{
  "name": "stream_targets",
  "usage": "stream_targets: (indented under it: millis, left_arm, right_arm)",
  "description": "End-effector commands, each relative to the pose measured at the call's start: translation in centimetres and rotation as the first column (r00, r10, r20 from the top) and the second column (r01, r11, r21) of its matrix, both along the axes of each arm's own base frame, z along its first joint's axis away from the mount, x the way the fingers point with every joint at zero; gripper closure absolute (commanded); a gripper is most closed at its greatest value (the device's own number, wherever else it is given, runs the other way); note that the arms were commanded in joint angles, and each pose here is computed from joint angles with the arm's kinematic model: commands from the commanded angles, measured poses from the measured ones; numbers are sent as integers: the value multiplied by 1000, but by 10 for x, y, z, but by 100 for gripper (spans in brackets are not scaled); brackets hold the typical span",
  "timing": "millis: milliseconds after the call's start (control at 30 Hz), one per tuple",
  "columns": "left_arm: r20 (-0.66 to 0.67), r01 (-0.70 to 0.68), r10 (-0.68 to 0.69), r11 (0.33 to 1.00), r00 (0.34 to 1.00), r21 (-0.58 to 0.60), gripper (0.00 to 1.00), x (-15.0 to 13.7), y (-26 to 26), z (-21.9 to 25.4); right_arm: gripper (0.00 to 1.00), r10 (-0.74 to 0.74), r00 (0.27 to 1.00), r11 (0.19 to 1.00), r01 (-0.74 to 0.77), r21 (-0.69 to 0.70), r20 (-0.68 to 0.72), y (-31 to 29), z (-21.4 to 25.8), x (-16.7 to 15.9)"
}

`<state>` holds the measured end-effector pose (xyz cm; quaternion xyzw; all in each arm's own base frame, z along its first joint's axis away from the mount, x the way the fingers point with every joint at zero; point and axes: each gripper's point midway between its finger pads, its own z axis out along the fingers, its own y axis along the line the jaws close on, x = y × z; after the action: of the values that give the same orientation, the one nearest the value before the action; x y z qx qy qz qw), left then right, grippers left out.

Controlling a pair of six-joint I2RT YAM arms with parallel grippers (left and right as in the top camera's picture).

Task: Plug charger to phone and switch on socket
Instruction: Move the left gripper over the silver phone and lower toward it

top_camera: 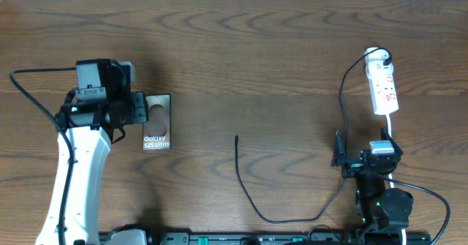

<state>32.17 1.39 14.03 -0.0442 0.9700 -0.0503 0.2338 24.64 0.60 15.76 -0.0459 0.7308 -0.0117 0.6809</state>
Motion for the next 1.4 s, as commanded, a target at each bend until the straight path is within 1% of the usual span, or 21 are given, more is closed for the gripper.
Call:
stream_targets:
  millis: [0,200,267,333,567,767,967,1367]
  left_arm:
    - [-21,6,-6,1000,1000,-12,1,8,-1,-5]
    - [-122,56,-57,998,991,-16,2,13,-17,-24]
    - [-173,68,-66,998,983,7,2,13,-19,-32]
    - [-218,68,-62,997,974,24,2,12,-20,-41]
    - [-353,66,-57,998,934,11,2,2,-22,-76]
    - [-374,66,-58,998,925,10,2,0,-21,-83]
    - [-382,62,-34,996,924,62,2,0,-12,-85]
    - [-415,64,-35,996,909,58,2,0,-13,-101]
  right_arm:
    - [1,9,1000,1000,-9,-10,-1,3,-1,0]
    - [1,9,1000,1000,-9,-10,-1,3,-1,0]
    - [1,9,1000,1000,-9,-10,-1,3,-1,0]
    - [1,9,1000,1000,-9,-10,-1,3,-1,0]
    - [1,9,1000,1000,-9,-10,-1,3,-1,0]
    - [1,9,1000,1000,-9,-10,-1,3,-1,0]
    - [1,9,1000,1000,-9,-10,-1,3,-1,0]
    - [1,9,1000,1000,-9,-10,-1,3,-1,0]
